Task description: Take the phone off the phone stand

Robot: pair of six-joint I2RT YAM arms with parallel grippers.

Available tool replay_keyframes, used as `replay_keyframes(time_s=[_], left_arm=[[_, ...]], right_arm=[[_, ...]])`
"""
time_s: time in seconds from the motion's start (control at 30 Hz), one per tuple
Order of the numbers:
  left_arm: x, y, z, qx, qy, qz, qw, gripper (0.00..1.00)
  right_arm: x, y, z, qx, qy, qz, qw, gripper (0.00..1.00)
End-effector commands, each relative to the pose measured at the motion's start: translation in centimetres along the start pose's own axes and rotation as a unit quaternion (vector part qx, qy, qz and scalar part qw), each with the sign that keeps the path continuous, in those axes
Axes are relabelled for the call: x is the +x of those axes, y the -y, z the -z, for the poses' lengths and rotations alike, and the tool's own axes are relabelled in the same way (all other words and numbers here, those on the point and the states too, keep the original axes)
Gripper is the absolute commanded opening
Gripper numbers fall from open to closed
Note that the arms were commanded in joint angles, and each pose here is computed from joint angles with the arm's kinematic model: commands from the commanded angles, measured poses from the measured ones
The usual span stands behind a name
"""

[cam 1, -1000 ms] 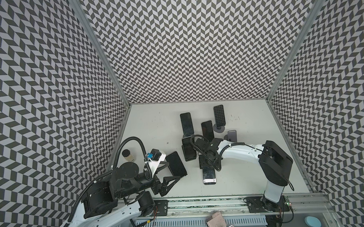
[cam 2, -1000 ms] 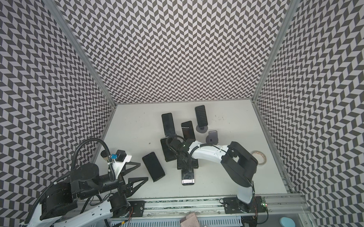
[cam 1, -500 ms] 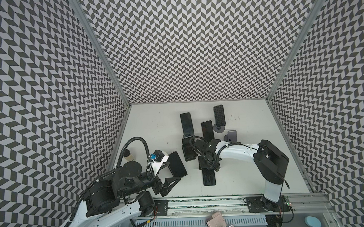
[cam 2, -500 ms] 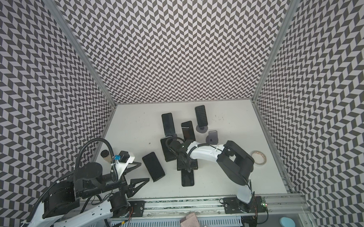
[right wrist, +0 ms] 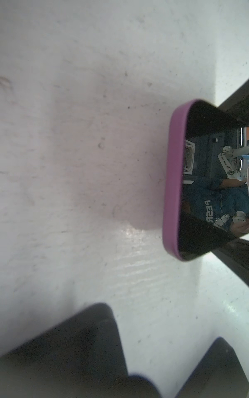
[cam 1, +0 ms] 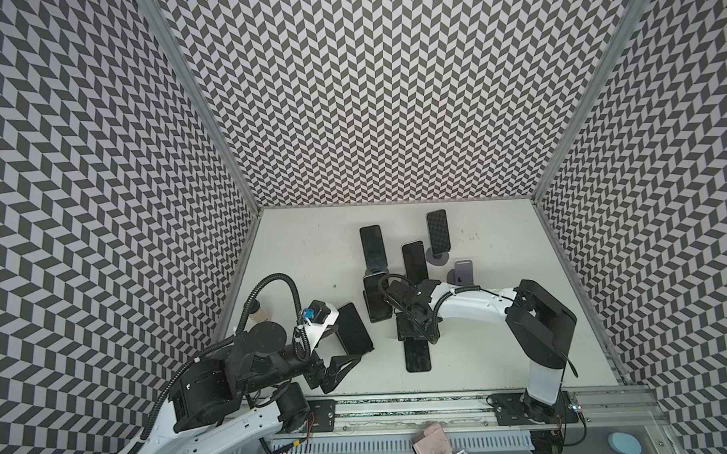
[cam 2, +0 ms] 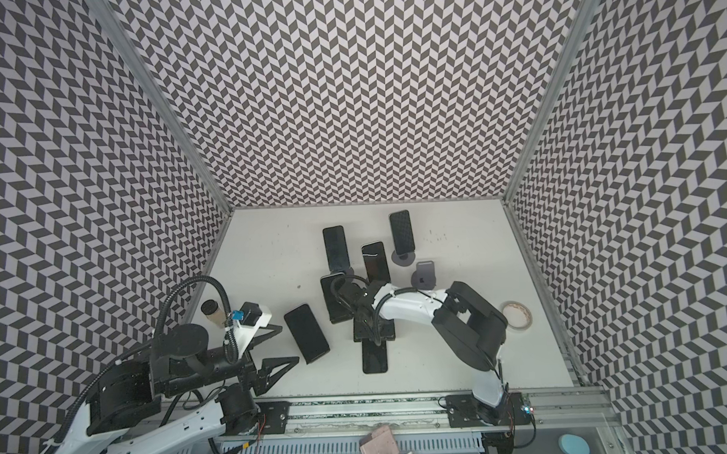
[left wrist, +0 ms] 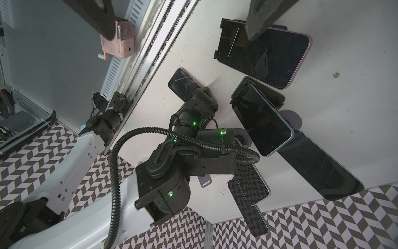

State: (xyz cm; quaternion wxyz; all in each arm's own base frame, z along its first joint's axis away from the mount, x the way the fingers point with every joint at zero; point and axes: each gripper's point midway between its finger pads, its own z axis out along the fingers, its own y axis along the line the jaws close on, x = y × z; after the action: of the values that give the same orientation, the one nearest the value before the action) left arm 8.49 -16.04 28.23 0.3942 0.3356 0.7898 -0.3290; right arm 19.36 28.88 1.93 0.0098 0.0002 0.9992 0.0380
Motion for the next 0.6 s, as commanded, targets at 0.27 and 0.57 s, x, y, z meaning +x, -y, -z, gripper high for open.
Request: replay_keyframes(time_s=[0.27,0.57], left_arm=[[-0.2,0.0,1.0,-0.002,0.009,-0.008,1.0,0.95],[-0.2,-0.1,0.9,-0.004,0.01,-0.007,1.0,0.95]], right_arm=[[0.3,0.1,-1.8,0.024,0.002,-0.004,1.0,0.8],[0.0,-0.4,-1.0,0.021,0.003,0.008,1.0,0.88]])
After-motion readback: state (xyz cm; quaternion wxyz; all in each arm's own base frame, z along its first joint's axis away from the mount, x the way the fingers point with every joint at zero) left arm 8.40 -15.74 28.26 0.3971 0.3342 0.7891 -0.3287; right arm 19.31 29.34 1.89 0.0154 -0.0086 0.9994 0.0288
